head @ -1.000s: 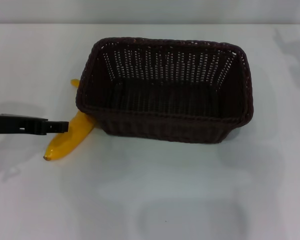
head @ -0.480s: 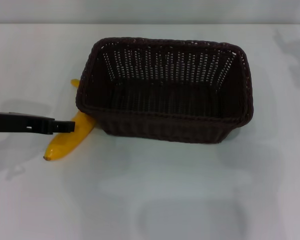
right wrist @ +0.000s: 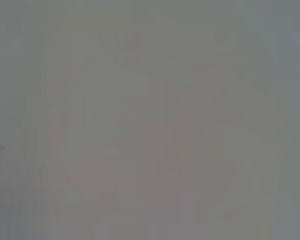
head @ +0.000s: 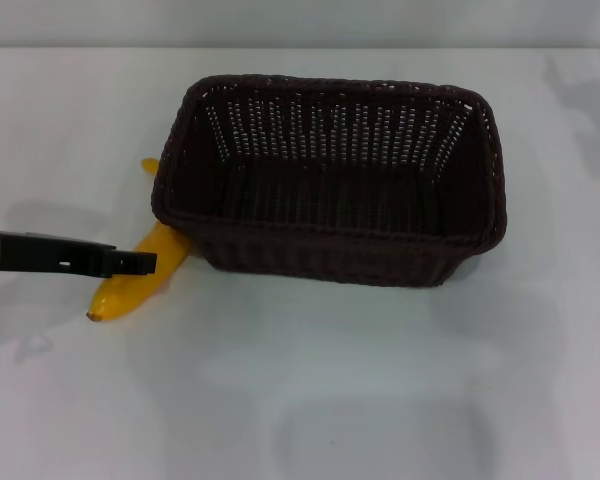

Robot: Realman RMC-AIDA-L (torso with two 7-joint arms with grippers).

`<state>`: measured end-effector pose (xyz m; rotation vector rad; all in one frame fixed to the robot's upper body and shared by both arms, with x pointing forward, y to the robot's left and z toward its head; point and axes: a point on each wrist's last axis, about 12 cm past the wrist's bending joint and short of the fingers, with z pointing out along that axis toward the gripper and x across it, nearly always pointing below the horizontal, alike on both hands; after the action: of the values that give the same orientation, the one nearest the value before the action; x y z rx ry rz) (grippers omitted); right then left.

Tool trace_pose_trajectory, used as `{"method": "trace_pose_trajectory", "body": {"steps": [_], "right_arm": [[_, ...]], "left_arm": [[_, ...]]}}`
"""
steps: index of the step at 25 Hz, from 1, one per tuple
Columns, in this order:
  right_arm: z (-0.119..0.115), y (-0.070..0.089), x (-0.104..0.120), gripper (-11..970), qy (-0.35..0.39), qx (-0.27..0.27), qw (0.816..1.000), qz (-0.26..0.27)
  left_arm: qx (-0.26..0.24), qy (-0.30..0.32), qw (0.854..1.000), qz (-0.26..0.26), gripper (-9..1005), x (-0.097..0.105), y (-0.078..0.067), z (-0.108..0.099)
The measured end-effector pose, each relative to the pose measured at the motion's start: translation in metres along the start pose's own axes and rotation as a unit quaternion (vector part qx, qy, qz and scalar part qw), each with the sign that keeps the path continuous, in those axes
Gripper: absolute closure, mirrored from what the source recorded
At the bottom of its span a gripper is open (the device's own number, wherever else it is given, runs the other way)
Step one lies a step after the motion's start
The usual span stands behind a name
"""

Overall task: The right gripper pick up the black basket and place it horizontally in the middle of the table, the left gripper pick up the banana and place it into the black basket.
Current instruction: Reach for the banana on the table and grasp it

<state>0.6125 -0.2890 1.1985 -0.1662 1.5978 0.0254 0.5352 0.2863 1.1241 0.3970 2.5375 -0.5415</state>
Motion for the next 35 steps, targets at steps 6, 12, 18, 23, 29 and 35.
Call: {"method": "trace_pose_trajectory", "body": {"steps": [6, 12, 18, 23, 29, 35], "right_arm": [[-0.001, -0.001, 0.001, 210, 0.001, 0.001, 1.0, 0.002], [-0.001, -0.001, 0.002, 210, 0.002, 0.001, 1.0, 0.003], [-0.001, 0.0, 0.002, 210, 0.003, 0.0, 1.0, 0.003], [-0.001, 0.0, 0.003, 210, 0.003, 0.001, 1.0, 0.003], [-0.001, 0.0, 0.003, 210, 0.004, 0.001, 1.0, 0.003], [-0.001, 0.0, 0.004, 210, 0.005, 0.001, 1.0, 0.003]], "left_arm": [[-0.002, -0.001, 1.0, -0.004, 315, 0.002, 0.002, 0.0], [-0.002, 0.003, 1.0, -0.01, 315, 0.004, 0.004, 0.003], [-0.002, 0.004, 1.0, -0.011, 315, 0.005, 0.005, 0.006], [0.0, 0.006, 1.0, -0.014, 314, 0.005, 0.006, 0.01], [-0.001, 0.006, 1.0, -0.014, 316, 0.005, 0.007, 0.012], [0.004, 0.012, 1.0, -0.015, 315, 0.006, 0.007, 0.017]]}}
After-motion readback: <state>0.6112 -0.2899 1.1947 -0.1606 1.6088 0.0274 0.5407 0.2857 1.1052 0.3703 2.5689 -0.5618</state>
